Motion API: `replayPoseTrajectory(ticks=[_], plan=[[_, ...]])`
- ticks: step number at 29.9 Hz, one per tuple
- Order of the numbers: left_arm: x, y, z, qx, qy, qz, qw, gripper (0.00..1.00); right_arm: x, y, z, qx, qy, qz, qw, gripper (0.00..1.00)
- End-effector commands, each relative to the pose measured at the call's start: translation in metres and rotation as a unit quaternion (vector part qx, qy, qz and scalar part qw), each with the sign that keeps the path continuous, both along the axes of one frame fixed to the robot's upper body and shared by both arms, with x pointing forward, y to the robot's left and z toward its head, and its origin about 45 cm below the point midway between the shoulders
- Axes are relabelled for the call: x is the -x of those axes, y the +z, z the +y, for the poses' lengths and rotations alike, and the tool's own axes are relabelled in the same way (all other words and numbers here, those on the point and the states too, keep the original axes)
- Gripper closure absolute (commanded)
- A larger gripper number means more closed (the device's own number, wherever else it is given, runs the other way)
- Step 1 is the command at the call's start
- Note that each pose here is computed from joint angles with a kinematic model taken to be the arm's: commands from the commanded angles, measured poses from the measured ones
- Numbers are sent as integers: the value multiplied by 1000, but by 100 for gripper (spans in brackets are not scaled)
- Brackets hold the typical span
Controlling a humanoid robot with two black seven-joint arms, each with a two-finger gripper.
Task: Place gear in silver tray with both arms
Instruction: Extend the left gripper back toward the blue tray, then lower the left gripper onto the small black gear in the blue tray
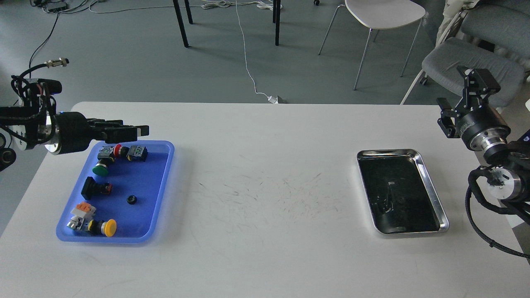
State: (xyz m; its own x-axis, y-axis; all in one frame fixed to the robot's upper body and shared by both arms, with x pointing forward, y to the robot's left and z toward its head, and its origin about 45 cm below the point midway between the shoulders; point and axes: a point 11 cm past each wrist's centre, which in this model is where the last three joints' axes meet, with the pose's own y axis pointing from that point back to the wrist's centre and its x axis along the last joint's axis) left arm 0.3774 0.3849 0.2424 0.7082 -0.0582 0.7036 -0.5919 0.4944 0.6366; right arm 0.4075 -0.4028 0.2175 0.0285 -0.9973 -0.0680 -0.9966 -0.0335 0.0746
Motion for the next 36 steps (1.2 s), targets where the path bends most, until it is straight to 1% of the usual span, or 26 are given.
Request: replayPoseTrajectory(ticks=[1, 3, 7, 9, 11, 12, 13, 22, 30, 32, 33, 35, 36], plan=[[14, 3, 4, -43, -32, -1, 999, 2, 0, 0, 0, 2, 0, 0, 1000, 7], [17, 11, 11, -56, -33, -7, 998, 2, 0, 0, 0, 2, 0, 0, 1000, 7], [25, 5, 16, -77, -41, -6, 996, 2, 0, 0, -1, 3, -1, 0, 1000, 7], [33, -5, 17, -79, -45, 4, 996, 2, 0, 0, -1, 3, -1, 0, 1000, 7], [49, -25, 24, -85, -44, 29, 995, 3, 0, 0, -1, 3, -1, 0, 1000, 7], [51, -28, 24, -82, -43, 29, 995, 4, 0, 0, -1, 3, -1, 0, 1000, 7], [50, -29, 23, -79, -43, 26, 996, 6, 0, 0, -1, 3, -1, 0, 1000, 7], [59, -46, 20, -89, -59, 38, 994, 6, 0, 0, -1, 3, -1, 0, 1000, 7], [62, -65, -4, -67, -79, 53, 993, 9, 0, 0, -1, 3, -1, 0, 1000, 7], [63, -71, -6, -64, -78, 59, 993, 13, 0, 0, -1, 3, -1, 0, 1000, 7], [64, -75, -4, -66, -76, 63, 993, 13, 0, 0, -1, 4, -1, 0, 1000, 7], [68, -83, -3, -65, -71, 72, 993, 18, 0, 0, -2, 5, -1, 0, 1000, 7], [70, -86, -3, -65, -72, 75, 992, 19, 0, 0, -1, 4, -1, 0, 1000, 7]])
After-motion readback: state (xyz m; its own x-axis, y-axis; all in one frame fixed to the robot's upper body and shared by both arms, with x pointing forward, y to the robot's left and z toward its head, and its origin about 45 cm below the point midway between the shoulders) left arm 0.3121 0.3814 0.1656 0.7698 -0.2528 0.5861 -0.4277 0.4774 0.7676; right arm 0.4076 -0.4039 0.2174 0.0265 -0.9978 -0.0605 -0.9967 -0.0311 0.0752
